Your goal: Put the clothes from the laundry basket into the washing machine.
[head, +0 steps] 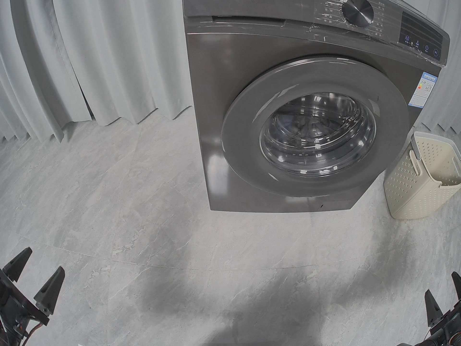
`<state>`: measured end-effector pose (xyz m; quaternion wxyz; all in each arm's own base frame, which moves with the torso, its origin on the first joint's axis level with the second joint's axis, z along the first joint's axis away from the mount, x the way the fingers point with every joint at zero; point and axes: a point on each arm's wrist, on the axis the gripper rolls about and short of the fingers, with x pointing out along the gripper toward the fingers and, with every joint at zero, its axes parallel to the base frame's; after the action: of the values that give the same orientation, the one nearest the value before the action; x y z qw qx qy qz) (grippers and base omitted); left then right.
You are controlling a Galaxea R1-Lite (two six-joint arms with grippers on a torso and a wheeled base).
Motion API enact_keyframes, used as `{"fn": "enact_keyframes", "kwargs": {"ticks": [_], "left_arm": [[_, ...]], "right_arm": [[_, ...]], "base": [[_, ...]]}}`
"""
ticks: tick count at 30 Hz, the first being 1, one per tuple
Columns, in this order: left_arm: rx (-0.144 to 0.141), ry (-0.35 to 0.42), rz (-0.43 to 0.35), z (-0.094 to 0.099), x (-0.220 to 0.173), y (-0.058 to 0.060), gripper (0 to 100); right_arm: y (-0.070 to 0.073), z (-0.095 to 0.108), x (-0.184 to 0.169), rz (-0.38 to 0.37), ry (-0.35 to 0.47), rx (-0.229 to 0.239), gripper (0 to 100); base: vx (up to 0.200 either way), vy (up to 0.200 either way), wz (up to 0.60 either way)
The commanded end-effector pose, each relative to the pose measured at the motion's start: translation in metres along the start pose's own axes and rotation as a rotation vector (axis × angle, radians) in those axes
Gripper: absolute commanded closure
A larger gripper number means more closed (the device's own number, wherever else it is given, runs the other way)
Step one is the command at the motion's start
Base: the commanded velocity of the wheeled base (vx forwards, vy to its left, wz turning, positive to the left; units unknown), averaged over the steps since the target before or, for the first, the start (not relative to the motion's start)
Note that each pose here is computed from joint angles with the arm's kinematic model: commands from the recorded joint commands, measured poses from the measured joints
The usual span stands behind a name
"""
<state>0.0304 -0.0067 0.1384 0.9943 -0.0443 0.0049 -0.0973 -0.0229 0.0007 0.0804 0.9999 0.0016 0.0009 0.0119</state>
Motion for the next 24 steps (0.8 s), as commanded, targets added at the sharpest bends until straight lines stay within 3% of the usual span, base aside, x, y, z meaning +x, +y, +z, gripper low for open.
{"fn": "enact_keyframes", "kwargs": {"ticks": [1, 4, 5, 6, 9, 11, 13, 17, 20, 24], "left_arm": [[0.006, -0.073, 0.069, -0.028, -0.033, 0.004, 0], [0.007, -0.034, 0.076, -0.038, -0.038, 0.004, 0], [0.008, 0.020, 0.091, -0.050, -0.043, 0.004, 0], [-0.013, 0.038, 0.093, -0.057, -0.046, 0.003, 0], [-0.012, -0.019, 0.092, -0.057, -0.051, -0.001, 0], [0.013, -0.032, 0.108, -0.057, -0.052, -0.001, 0], [0.014, -0.035, 0.145, -0.057, -0.052, 0.000, 0], [0.052, -0.012, 0.225, -0.062, -0.053, 0.002, 0], [0.091, -0.003, 0.180, -0.063, -0.053, 0.002, 0], [0.087, -0.003, 0.174, -0.063, -0.053, 0.001, 0]], "right_arm": [[0.000, -0.005, 0.001, 0.001, 0.012, 0.000, 0], [0.000, -0.005, 0.001, 0.001, 0.012, 0.000, 0], [0.000, -0.005, 0.001, 0.001, 0.012, 0.000, 0], [0.000, -0.005, 0.001, 0.001, 0.012, 0.000, 0], [0.000, -0.005, 0.001, 0.001, 0.012, 0.002, 0], [0.000, -0.005, 0.001, 0.001, 0.012, 0.000, 0], [0.000, -0.005, 0.001, 0.001, 0.012, 0.002, 0], [0.000, -0.005, 0.001, 0.002, 0.014, 0.000, 0], [0.000, -0.005, 0.001, 0.001, 0.012, 0.002, 0], [0.000, -0.005, 0.001, -0.001, 0.012, 0.002, 0]], "base": [[0.000, 0.000, 0.00], [0.000, 0.000, 0.00], [0.000, 0.000, 0.00], [0.000, 0.000, 0.00], [0.000, 0.000, 0.00], [0.000, 0.000, 0.00], [0.000, 0.000, 0.00], [0.000, 0.000, 0.00], [0.000, 0.000, 0.00], [0.000, 0.000, 0.00]]}}
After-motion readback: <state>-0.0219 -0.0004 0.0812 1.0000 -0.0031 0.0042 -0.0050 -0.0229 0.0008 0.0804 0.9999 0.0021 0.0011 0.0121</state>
